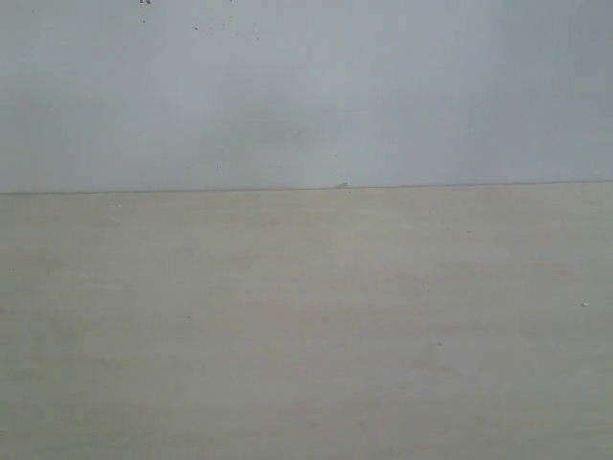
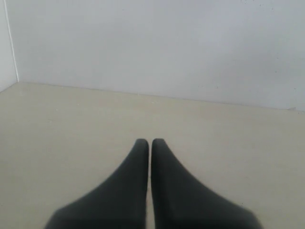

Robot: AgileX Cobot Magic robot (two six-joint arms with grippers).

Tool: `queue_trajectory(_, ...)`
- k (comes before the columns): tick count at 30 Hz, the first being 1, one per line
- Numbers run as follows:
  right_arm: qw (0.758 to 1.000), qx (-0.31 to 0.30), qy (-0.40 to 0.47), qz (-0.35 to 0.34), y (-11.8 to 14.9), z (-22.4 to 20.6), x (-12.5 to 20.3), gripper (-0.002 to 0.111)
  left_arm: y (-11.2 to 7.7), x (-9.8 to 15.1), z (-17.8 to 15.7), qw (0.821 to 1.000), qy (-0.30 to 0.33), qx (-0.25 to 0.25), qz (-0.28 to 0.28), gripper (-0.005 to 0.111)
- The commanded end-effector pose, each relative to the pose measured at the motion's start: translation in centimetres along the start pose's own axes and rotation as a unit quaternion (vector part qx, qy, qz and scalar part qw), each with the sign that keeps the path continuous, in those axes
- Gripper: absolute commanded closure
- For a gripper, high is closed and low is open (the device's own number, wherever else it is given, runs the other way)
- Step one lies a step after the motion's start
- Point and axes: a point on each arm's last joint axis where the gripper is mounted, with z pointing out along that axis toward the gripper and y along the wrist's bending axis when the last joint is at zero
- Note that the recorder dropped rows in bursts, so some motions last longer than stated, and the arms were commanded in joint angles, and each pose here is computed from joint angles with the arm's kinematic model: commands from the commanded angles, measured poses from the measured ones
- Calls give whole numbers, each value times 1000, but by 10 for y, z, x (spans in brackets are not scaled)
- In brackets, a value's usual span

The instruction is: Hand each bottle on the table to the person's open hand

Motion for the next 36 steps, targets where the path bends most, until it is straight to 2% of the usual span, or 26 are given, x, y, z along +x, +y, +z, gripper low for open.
queue_trajectory(1, 1000, 1, 8, -14, 0, 0, 3, 108, 0, -1, 0, 1000, -3, -1, -1, 103)
queue_trajectory(5, 1000, -1, 24, -13, 0, 0, 6, 108, 0, -1, 0, 1000, -3, -1, -1, 103)
queue_trajectory(10, 998, 1, 38, -45, 0, -1, 8, 108, 0, -1, 0, 1000, -3, -1, -1, 103)
queue_trajectory(36, 998, 1, 38, -41, 0, -1, 8, 108, 0, -1, 0, 1000, -3, -1, -1, 103)
